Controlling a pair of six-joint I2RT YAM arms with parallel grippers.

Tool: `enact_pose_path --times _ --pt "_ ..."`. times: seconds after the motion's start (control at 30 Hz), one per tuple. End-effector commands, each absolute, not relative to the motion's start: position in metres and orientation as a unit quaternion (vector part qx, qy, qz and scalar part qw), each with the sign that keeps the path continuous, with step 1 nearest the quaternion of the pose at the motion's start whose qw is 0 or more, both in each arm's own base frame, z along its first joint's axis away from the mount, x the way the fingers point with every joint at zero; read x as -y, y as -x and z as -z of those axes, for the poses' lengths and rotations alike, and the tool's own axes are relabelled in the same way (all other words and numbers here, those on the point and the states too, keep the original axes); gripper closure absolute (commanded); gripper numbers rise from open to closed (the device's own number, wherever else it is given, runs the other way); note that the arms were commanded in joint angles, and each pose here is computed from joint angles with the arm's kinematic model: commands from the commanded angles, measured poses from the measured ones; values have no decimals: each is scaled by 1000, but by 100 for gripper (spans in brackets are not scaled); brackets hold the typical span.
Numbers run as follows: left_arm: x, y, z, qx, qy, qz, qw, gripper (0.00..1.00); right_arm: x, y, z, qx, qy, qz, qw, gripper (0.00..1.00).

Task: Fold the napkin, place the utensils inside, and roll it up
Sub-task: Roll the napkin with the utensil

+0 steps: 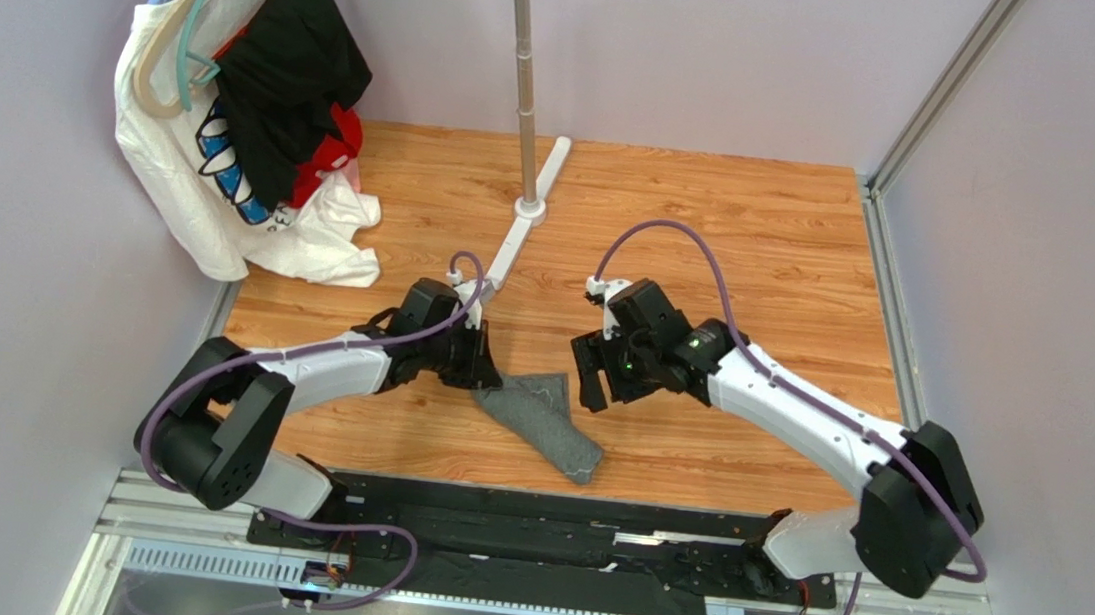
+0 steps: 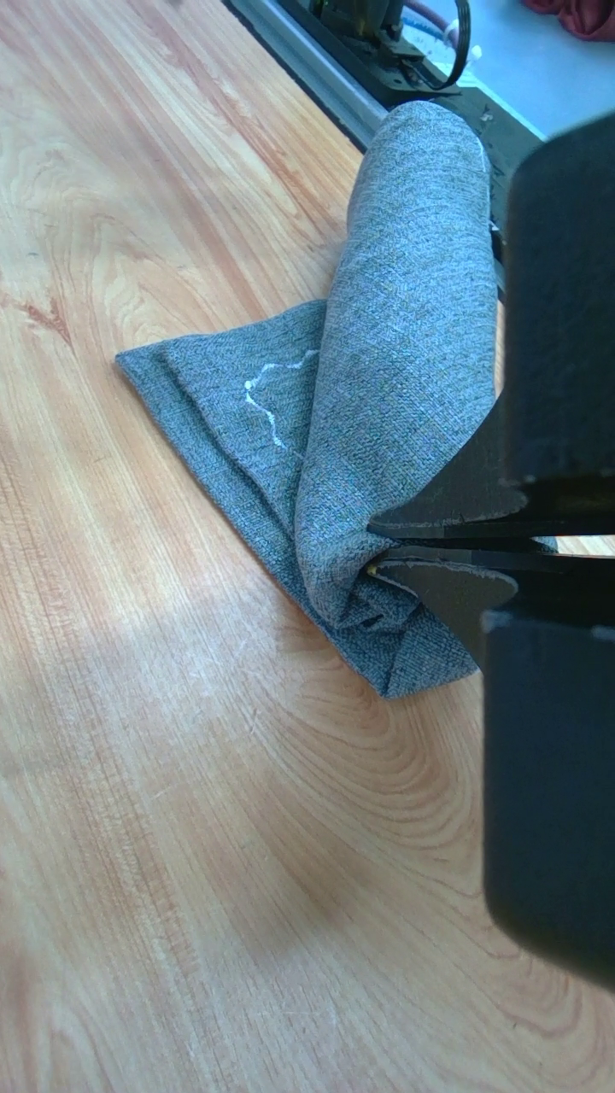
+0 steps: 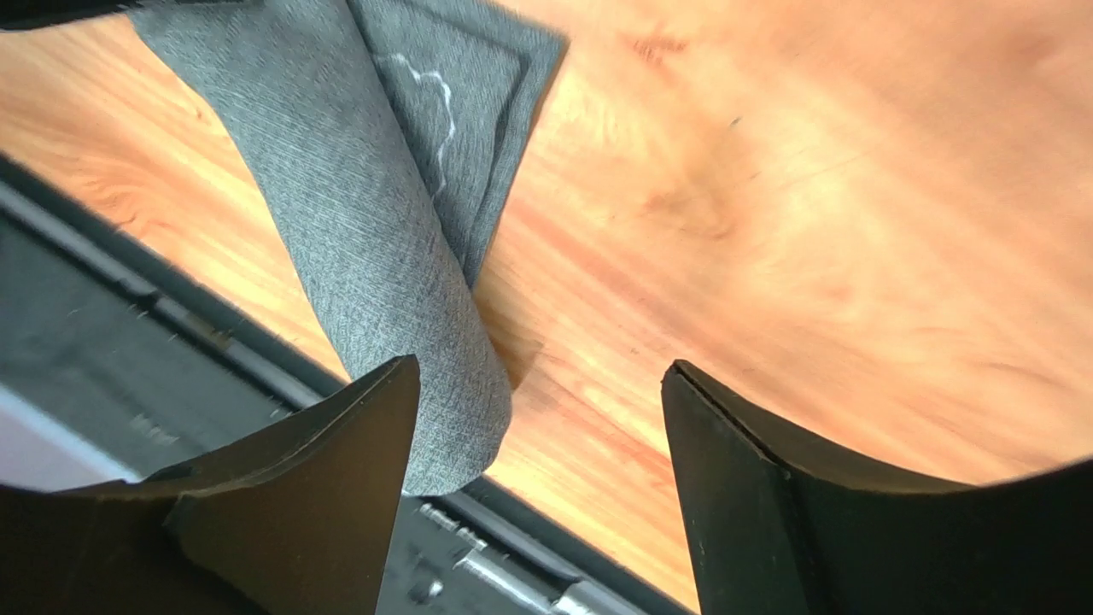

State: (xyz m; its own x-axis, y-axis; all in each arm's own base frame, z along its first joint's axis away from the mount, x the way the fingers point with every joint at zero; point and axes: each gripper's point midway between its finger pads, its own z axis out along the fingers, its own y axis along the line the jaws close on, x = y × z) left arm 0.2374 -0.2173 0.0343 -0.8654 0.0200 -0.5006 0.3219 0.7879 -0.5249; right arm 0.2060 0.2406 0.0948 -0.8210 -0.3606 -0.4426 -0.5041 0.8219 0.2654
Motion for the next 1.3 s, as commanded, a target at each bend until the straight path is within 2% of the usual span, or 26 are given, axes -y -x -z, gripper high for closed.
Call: enact_pose_path --times 0.0,0.23,0.4,0.77,0.97,1.27 --pt "219 -235 -37 -916 -109 314 227 100 -259 -222 -131 -888 284 -114 344 27" --pt "220 -235 -37 -918 -114 312 218 100 -326 -192 -125 -817 394 -80 414 28" --pt "221 -235 -37 -918 -115 312 215 100 -353 -182 -101 -802 437 -77 399 30" --pt "222 -235 -38 -918 -120 313 212 100 -353 -173 -56 -804 468 -63 362 32" --pt "223 -237 -40 -918 -120 314 213 100 -348 -170 -38 -811 471 -53 343 41" --pt "226 -238 -46 -911 -128 325 220 100 -336 -174 -14 -832 455 -46 313 45"
